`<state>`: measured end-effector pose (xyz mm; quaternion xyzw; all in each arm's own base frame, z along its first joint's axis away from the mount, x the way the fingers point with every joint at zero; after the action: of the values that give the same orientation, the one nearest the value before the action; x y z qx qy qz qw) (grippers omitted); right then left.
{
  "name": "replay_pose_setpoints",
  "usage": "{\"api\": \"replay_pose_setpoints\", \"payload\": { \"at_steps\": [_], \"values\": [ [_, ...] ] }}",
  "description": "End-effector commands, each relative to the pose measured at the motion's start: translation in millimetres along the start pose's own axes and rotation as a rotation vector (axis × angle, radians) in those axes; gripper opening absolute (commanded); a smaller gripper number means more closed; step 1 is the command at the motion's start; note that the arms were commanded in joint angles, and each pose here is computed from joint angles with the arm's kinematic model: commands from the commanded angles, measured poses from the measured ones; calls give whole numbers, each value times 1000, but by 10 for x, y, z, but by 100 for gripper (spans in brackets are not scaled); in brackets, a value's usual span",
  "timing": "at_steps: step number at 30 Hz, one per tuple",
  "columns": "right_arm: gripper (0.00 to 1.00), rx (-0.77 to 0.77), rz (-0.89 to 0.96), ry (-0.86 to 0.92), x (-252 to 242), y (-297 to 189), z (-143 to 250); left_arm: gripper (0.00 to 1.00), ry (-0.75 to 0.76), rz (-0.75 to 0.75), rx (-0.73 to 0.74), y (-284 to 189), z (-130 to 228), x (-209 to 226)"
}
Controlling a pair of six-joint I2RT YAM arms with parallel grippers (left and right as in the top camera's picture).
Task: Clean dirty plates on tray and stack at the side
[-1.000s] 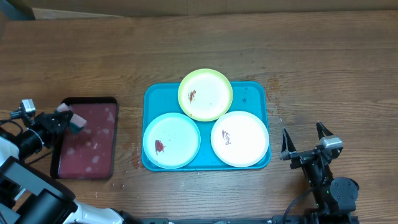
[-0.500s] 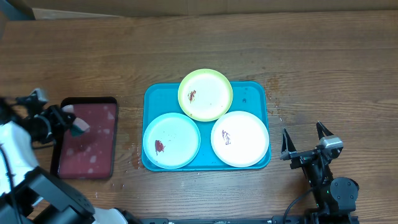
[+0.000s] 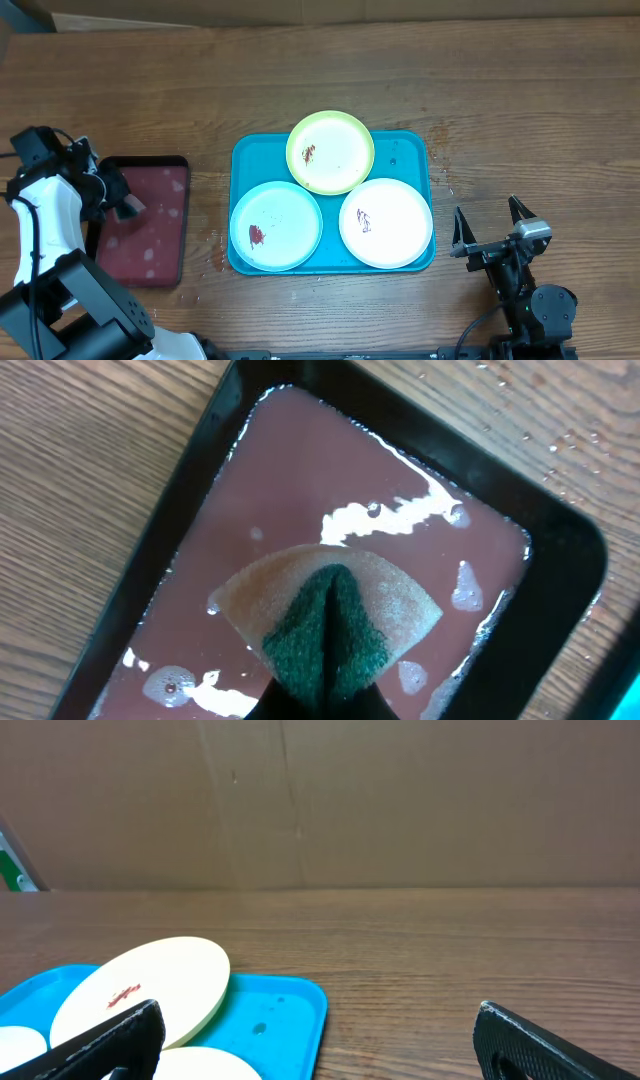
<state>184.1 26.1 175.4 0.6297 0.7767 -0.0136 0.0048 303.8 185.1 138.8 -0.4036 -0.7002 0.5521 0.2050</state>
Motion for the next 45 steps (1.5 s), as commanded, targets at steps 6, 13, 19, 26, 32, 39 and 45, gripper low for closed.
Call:
{"api": "replay_pose_setpoints", "payload": {
  "at_steps": [6, 13, 19, 26, 32, 39, 45],
  "values": [
    [100, 1, 17, -3, -22, 2, 28, 4, 38, 221, -271, -971, -558, -380],
    [100, 1, 17, -3, -22, 2, 28, 4, 13, 75, -144, -451, -201, -137],
    [100, 1, 17, -3, -22, 2, 28, 4, 6, 87, -16, 30, 65, -72],
    [100, 1, 17, -3, -22, 2, 28, 4, 46, 148, -237, -1019, -455, -306],
    [100, 1, 17, -3, -22, 2, 28, 4, 23, 39, -270, -1140, -401, -198],
    [100, 1, 17, -3, -22, 2, 28, 4, -25, 46, -23, -66, 132, -36],
    [100, 1, 17, -3, -22, 2, 28, 4, -8, 128, -119, -531, -179, -208]
  ]
}}
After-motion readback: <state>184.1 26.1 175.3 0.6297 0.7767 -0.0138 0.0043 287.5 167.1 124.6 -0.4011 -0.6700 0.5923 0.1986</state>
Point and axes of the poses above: each gripper's point midway between its finger pads, its own y axis out along the fingers, its own x axis along the line the jaws close on, z = x × y, the point moved 6 cm from there along -y, back along the fingers, and after that the axes turned 7 degrees about -y, right-handed, at the moved point
